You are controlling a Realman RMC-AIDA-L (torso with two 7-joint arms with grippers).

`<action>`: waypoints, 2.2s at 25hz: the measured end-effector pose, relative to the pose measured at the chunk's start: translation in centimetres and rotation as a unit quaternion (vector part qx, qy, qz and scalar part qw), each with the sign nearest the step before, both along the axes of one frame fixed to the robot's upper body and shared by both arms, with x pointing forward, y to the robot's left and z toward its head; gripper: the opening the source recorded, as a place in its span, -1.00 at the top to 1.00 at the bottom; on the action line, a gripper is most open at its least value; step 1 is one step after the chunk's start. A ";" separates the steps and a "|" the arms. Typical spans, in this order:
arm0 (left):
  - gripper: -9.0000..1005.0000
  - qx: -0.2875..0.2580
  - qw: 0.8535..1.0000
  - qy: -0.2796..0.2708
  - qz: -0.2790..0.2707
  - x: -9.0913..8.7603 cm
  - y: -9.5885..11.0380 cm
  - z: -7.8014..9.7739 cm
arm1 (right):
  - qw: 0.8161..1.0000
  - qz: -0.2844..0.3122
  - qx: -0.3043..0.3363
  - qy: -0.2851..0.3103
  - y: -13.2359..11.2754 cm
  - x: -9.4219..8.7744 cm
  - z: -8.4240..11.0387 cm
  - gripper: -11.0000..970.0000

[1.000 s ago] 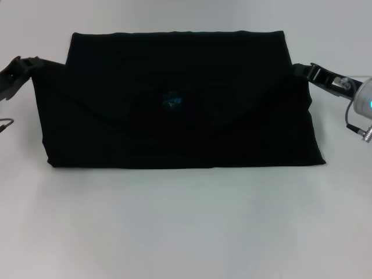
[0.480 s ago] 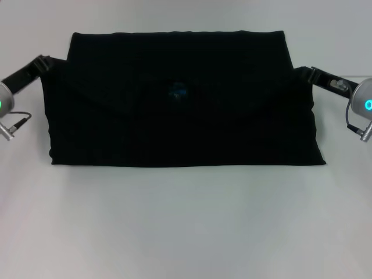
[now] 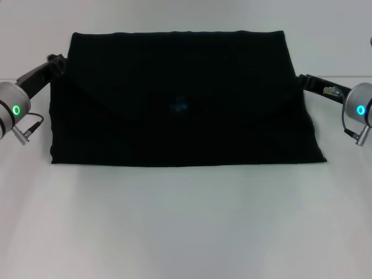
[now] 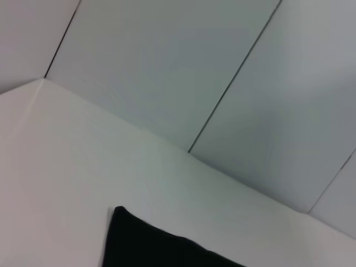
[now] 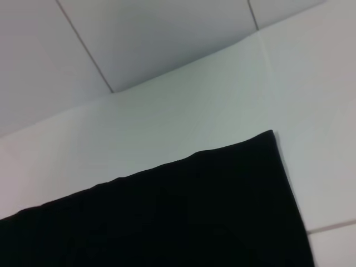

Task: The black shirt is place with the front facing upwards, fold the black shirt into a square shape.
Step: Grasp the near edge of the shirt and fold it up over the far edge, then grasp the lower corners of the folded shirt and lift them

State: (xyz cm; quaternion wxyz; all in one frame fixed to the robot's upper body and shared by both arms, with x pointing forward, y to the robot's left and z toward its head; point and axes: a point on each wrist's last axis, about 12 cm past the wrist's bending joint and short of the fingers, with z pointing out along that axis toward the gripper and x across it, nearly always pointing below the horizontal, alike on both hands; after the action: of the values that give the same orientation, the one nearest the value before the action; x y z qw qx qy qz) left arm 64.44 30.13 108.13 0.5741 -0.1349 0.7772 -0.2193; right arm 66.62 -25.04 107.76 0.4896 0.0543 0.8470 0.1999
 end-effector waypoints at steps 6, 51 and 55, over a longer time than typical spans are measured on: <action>0.49 -0.011 1.000 -0.002 0.011 -0.4 0.4 -0.4 | 1.000 -0.006 0.016 -0.017 0.0 -0.3 -0.2 0.44; -0.66 -0.077 0.977 0.169 -0.101 -6.9 5.2 -2.5 | 0.888 0.457 -0.027 -0.047 3.8 -10.2 -2.5 -0.71; -0.64 -0.073 0.978 0.171 -0.090 -6.8 5.2 -2.8 | 0.888 0.457 -0.025 -0.046 3.8 -10.2 -2.5 -0.70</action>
State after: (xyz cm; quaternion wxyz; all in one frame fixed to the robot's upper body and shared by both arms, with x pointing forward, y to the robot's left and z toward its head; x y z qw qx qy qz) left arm 57.59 35.34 105.33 0.3993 -0.1417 0.8549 -0.2995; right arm 56.40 -21.19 105.26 0.3839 -0.3603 0.7594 0.3821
